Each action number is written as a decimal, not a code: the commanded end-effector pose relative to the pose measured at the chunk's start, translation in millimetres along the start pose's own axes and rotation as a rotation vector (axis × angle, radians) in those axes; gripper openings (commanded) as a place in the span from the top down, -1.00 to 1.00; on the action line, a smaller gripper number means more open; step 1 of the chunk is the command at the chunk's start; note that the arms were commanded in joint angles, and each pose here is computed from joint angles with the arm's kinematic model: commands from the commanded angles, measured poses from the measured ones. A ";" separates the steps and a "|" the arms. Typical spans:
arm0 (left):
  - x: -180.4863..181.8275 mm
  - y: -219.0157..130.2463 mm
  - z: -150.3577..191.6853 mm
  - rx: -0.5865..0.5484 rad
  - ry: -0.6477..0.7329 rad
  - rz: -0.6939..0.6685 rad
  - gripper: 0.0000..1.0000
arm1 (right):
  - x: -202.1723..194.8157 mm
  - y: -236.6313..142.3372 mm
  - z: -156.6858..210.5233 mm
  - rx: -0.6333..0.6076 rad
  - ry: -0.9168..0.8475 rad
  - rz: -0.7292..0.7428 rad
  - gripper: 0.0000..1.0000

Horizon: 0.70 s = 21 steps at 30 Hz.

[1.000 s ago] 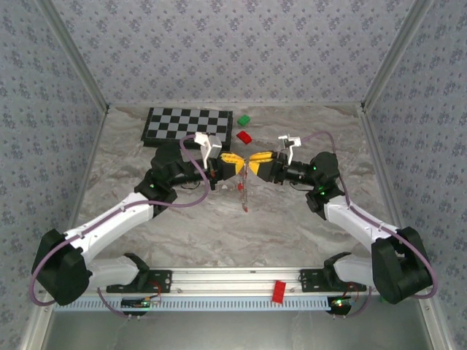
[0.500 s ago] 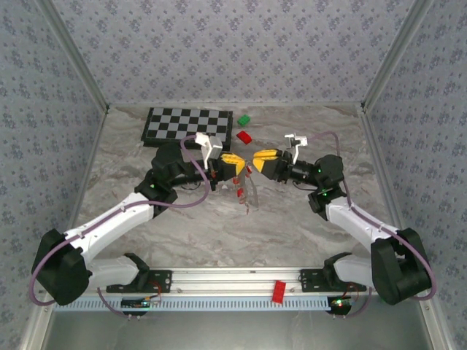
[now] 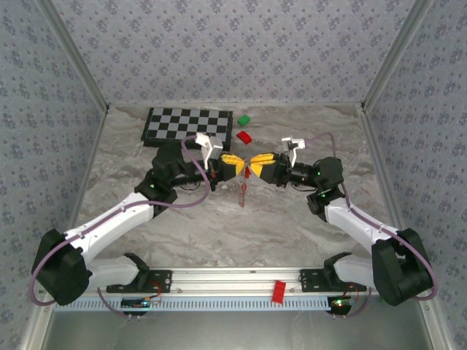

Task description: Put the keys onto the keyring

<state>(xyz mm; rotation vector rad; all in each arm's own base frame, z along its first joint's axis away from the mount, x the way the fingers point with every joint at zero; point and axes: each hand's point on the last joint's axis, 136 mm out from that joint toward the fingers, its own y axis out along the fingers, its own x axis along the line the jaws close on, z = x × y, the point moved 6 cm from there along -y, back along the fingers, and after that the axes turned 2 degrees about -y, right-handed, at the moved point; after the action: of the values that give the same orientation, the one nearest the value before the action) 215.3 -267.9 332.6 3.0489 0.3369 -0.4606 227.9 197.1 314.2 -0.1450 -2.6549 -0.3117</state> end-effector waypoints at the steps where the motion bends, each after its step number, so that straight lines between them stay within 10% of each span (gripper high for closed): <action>1: -11.3 -2.0 -22.2 -0.065 0.070 0.022 1.00 | 5.5 3.9 -5.7 0.011 -0.039 -0.032 0.43; 12: -11.6 -2.7 -24.2 -0.074 0.070 0.019 1.00 | 5.3 7.0 -1.8 0.040 -0.035 -0.045 1.00; 21: -12.2 -4.6 -30.4 -0.129 0.064 0.013 1.00 | -0.4 8.7 12.4 0.092 -0.008 -0.038 1.00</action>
<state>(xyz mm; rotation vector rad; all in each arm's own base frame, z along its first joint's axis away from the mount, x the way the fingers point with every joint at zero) 216.7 -267.8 334.8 3.0332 0.3570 -0.4584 227.1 203.6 303.2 -0.1197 -2.6481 -0.2368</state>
